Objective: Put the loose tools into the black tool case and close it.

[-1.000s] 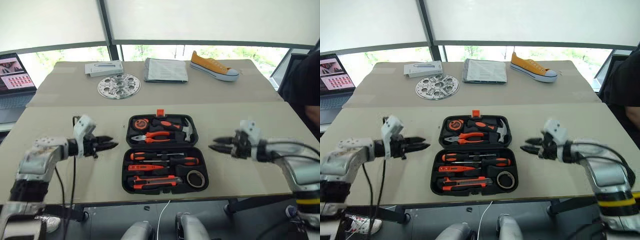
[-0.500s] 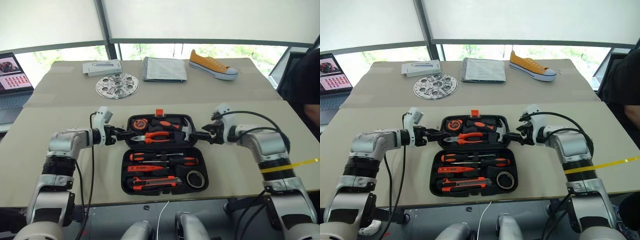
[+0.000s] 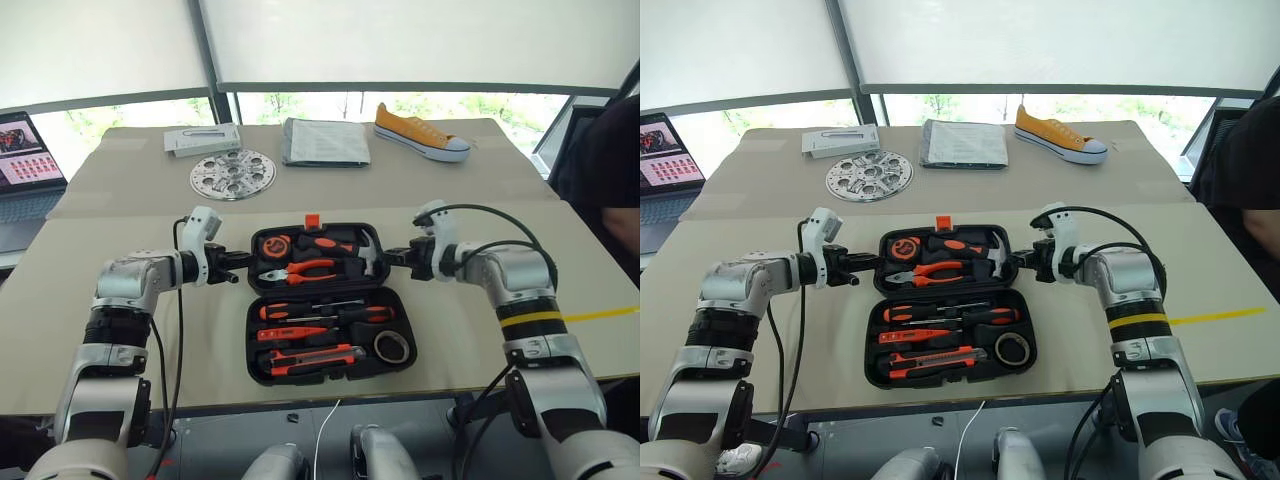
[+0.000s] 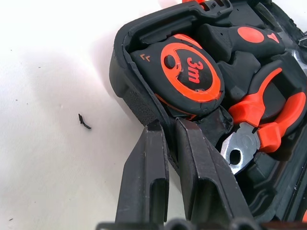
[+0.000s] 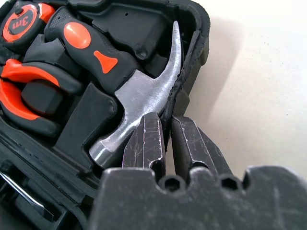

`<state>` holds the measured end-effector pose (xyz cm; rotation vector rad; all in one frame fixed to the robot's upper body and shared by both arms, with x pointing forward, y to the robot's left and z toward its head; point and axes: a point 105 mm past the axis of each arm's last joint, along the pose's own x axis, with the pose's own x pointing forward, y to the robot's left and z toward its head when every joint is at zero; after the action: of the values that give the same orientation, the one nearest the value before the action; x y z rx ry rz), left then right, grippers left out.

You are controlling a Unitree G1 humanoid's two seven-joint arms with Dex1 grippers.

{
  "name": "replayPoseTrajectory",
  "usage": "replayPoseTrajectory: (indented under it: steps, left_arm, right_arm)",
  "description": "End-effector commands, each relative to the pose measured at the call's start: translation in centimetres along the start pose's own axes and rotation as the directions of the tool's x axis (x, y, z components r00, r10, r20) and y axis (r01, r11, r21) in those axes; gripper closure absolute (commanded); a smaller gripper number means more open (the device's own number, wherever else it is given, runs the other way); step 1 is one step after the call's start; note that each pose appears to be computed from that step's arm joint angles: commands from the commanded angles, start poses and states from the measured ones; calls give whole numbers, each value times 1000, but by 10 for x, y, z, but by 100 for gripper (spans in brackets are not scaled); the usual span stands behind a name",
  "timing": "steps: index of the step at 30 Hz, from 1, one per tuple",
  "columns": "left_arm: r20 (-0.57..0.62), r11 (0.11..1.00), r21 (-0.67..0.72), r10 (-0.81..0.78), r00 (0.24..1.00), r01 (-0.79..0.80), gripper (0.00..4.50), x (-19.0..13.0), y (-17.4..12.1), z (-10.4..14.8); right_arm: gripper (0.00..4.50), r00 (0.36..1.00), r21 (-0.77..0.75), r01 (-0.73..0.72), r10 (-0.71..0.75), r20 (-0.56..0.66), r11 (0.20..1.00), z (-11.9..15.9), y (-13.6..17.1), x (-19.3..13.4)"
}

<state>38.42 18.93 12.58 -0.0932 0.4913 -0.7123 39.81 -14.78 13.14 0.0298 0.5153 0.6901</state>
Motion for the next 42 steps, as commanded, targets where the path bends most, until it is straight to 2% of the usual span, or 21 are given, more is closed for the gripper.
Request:
replayPoseTrajectory:
  steps: [1,5,6,7,11,18,20,23,28,36,40,42]
  left_arm:
    - [-29,999,31,-5,1000,6,450,1,-1,-9]
    - [19,997,67,-27,999,26,450,3,-6,-1]
    - [51,995,94,-33,998,28,450,3,-8,5]
    - [89,992,122,-35,995,24,450,2,-9,12]
    - [212,966,255,-25,977,-31,450,-4,-13,35]
    - [332,907,407,-40,942,-106,450,-17,-23,44]
    - [376,900,413,-31,926,-138,450,-22,-25,48]
    - [406,893,419,-19,914,-168,450,-24,-27,50]
    - [420,825,530,-53,906,-197,450,-31,-43,50]
    - [498,773,554,-8,867,-311,450,-40,-41,56]
    - [508,719,602,-8,861,-348,450,-44,-45,48]
    - [506,697,618,0,863,-363,450,-46,-45,41]
  right_arm:
    - [414,999,-6,3,-3,45,1000,17,0,-7]
    - [414,998,-47,19,-16,68,999,23,0,-7]
    - [414,996,-66,22,-16,91,998,27,1,-7]
    - [434,993,-80,27,-18,115,996,31,3,-8]
    - [434,969,-214,132,-81,234,968,50,2,-14]
    - [434,914,-346,225,-75,399,911,63,19,-31]
    - [434,899,-416,254,-55,434,873,64,28,-35]
    - [434,872,-419,266,-32,488,868,66,36,-40]
    - [434,851,-486,274,26,525,830,66,50,-50]
    - [434,822,-531,359,10,570,767,64,43,-58]
    - [434,836,-643,387,43,547,661,45,45,-64]
    - [434,843,-663,392,39,536,639,35,43,-65]
